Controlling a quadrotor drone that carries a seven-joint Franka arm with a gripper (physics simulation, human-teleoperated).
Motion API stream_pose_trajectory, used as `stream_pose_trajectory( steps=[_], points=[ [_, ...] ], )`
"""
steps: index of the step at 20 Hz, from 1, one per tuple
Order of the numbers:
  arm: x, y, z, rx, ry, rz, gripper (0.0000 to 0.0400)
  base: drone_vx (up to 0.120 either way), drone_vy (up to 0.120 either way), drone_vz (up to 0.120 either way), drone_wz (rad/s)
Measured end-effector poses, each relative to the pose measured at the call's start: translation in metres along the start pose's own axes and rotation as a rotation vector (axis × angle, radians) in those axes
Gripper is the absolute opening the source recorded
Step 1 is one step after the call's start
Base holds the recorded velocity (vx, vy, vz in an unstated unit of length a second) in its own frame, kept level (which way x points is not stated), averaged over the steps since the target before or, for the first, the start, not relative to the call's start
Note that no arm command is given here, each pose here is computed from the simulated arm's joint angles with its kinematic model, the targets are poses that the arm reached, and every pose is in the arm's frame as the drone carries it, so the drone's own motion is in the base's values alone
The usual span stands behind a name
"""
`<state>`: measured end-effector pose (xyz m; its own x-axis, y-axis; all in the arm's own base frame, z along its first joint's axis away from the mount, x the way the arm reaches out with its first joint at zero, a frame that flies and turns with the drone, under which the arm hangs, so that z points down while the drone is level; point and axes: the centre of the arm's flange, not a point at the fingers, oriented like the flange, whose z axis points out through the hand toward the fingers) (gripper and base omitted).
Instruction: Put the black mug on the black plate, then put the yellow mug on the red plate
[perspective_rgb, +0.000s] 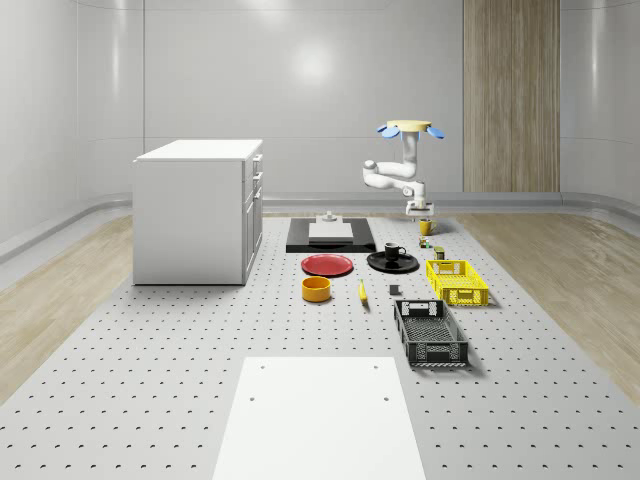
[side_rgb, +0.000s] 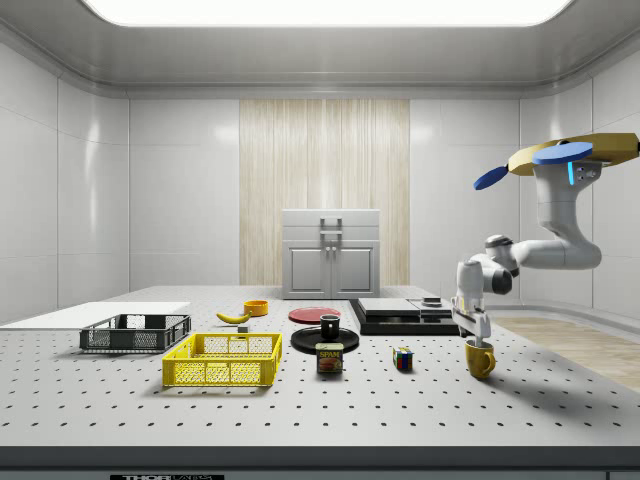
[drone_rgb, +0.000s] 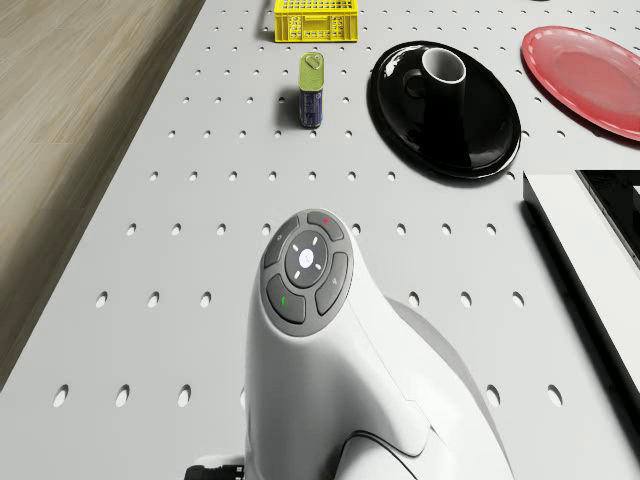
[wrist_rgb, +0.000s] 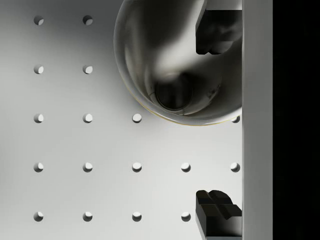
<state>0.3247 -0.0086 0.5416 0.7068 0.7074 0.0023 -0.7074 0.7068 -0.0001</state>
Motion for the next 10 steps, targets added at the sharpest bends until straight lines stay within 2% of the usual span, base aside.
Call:
stream_pose_trajectory(
  steps=[10],
  points=[
    [0.0004, 0.0004, 0.0082, 0.0, 0.0, 0.0, 0.04, 0.0, 0.0, 0.0, 0.0]
  ],
)
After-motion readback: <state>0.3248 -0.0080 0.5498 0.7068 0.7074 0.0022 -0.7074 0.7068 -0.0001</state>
